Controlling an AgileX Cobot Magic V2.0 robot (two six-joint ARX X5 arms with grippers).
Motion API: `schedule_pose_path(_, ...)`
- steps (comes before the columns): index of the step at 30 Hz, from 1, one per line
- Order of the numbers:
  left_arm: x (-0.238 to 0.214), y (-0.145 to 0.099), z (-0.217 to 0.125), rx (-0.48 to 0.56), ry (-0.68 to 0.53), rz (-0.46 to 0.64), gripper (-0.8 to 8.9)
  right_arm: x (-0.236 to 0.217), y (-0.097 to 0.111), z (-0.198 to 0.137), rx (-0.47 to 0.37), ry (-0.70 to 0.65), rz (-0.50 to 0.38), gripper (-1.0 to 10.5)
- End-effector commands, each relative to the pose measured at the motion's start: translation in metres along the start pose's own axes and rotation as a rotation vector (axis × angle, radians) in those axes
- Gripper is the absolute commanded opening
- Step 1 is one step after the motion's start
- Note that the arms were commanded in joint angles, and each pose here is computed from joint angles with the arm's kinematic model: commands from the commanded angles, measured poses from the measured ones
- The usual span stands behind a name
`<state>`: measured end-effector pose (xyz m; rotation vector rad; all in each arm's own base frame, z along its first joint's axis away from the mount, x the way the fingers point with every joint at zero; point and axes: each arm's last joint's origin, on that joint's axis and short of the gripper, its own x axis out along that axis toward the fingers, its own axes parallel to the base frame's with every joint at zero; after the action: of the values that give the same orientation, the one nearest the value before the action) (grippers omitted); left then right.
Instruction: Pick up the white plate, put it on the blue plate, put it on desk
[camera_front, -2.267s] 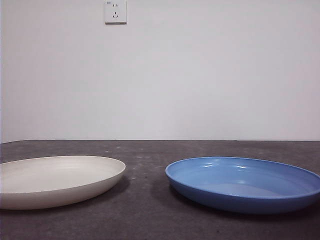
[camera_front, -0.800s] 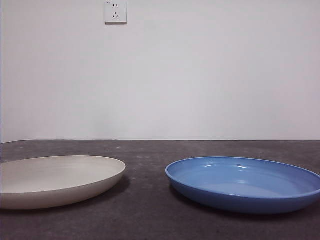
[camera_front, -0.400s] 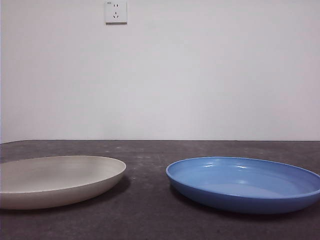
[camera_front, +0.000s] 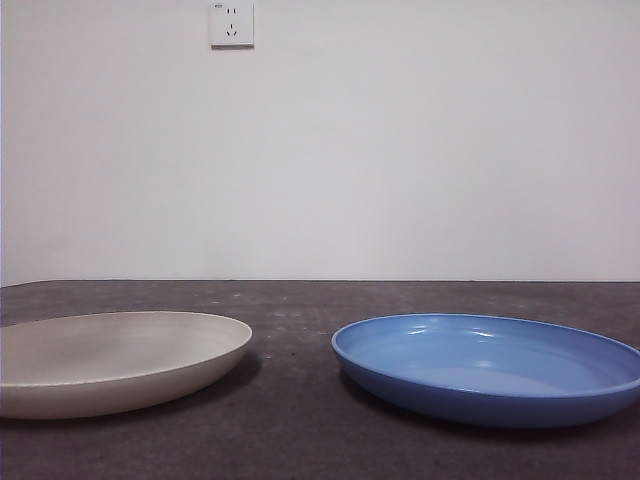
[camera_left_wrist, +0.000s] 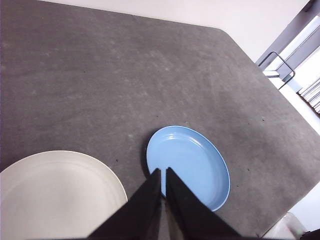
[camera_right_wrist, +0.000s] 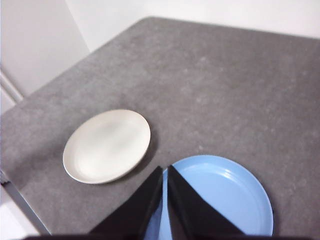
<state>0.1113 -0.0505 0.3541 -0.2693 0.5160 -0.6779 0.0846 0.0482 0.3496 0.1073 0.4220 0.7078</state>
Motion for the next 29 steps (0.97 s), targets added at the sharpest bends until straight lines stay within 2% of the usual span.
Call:
schedule_pose_path(1, -0.0060, -0.0051, 0.0044, 0.038, -0.030, -0.031, 0.30, -0.0075, 0.0036, 0.0043, -0.024, -0.041, 0.013, 0.1)
schedule_pose_path(6, -0.0107, -0.0072, 0.0035, 0.046, -0.044, -0.044, 0.41, -0.0123, 0.0049, 0.0034, -0.029, -0.059, 0.008, 0.1)
schedule_pose_path(9, -0.0119, -0.0077, 0.0033, 0.049, -0.049, -0.045, 1.51, -0.0128, 0.0050, 0.0033, -0.030, -0.061, 0.008, 0.3)
schedule_pose_path(11, -0.0119, -0.0077, 0.0033, 0.049, -0.049, -0.045, 3.08, -0.0129, 0.0049, 0.0034, -0.029, -0.063, 0.001, 1.6)
schedule_pose_path(13, -0.0119, -0.0077, 0.0033, 0.049, -0.049, -0.045, 4.97, -0.0129, 0.0038, 0.0036, -0.019, -0.068, -0.036, 3.6)
schedule_pose_path(15, -0.0119, -0.0077, 0.0034, 0.049, -0.050, -0.044, 6.06, -0.0129, 0.0026, 0.0037, -0.004, -0.074, -0.077, 5.4)
schedule_pose_path(16, -0.0120, -0.0078, 0.0037, 0.050, -0.052, -0.045, 6.33, -0.0130, 0.0022, 0.0038, -0.003, -0.076, -0.089, 5.9)
schedule_pose_path(29, -0.0118, -0.0072, 0.0020, 0.040, -0.036, -0.040, 6.35, -0.0130, 0.0020, 0.0038, -0.004, -0.077, -0.095, 6.1)
